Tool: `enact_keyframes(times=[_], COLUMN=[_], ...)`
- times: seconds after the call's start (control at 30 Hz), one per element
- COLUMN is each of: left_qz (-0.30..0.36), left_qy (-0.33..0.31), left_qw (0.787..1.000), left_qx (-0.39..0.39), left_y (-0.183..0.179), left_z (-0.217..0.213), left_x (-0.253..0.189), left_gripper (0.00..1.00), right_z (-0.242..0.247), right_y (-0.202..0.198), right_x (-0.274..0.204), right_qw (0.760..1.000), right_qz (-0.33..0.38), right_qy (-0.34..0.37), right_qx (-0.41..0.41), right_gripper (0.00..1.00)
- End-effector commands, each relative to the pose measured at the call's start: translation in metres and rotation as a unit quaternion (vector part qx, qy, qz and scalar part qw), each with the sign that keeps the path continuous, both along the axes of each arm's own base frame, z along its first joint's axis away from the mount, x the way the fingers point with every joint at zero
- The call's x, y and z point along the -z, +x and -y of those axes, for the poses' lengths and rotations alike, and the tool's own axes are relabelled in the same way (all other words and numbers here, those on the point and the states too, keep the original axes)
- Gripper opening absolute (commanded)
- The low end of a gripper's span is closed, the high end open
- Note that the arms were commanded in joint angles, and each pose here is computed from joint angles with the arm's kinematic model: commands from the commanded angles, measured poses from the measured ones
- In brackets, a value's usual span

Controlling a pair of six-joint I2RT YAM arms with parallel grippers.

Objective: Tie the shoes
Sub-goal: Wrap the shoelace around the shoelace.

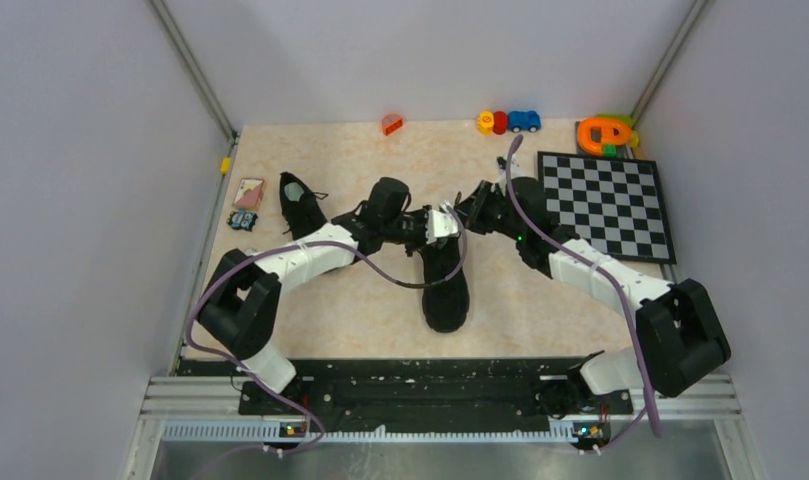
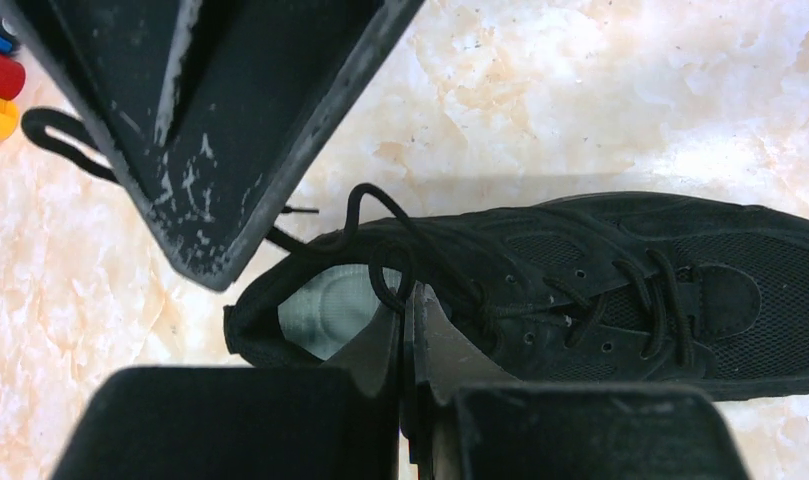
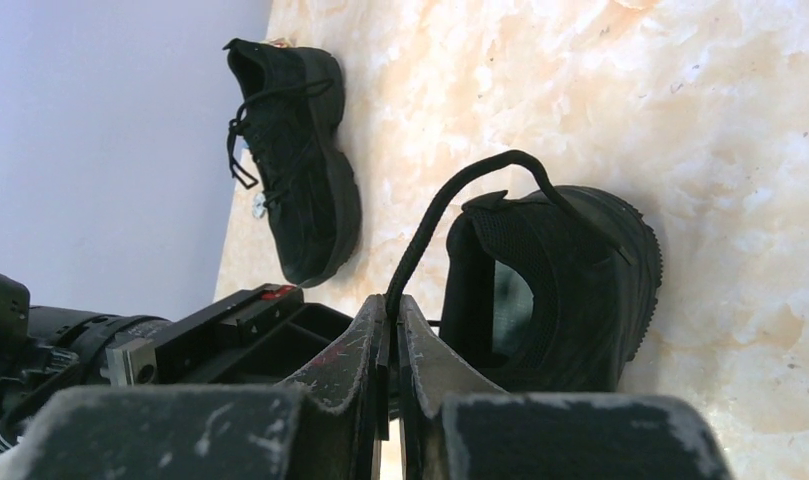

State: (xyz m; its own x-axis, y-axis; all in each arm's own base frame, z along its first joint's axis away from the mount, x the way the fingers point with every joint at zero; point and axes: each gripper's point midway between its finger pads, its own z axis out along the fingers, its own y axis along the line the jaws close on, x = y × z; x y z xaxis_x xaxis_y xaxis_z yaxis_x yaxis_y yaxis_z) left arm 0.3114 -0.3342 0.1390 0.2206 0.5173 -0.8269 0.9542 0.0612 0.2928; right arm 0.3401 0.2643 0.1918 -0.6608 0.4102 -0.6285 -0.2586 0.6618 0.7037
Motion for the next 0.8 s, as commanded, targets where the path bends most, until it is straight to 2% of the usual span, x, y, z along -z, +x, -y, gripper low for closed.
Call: enact_keyframes(times=[0.0,0.53,0.67,0.77], left_qz=[0.022,0.019,0.021,0.019], left_qy=[-0.016,-0.022,-0.028,-0.032], left_qw=[0.999,1.0,0.999,0.999], left_qx=[0.021,0.008,0.009,0.015], left_y=[0.005,0.017,0.016,0.011], left_z=[0.015,0.023,0.024,0.023], left_x=[-0.019,-0.02,-0.023,-0.023], left_gripper=[0.0,0.0,0.0,0.0], right_z=[-0.006,-0.013,-0.011,-0.006], right_y=[0.014,0.012,0.011,0.015], right_x=[-0.039,-0.042,-0.044,-0.039], right_qw=[0.998,0.997,0.997,0.999], right_qz=[0.036,0.007,0.007,0.025], right_qy=[0.041,0.073,0.071,0.036], right_qx=[0.006,0.001,0.004,0.004], right_gripper=[0.04,0.09,0.15,0.22])
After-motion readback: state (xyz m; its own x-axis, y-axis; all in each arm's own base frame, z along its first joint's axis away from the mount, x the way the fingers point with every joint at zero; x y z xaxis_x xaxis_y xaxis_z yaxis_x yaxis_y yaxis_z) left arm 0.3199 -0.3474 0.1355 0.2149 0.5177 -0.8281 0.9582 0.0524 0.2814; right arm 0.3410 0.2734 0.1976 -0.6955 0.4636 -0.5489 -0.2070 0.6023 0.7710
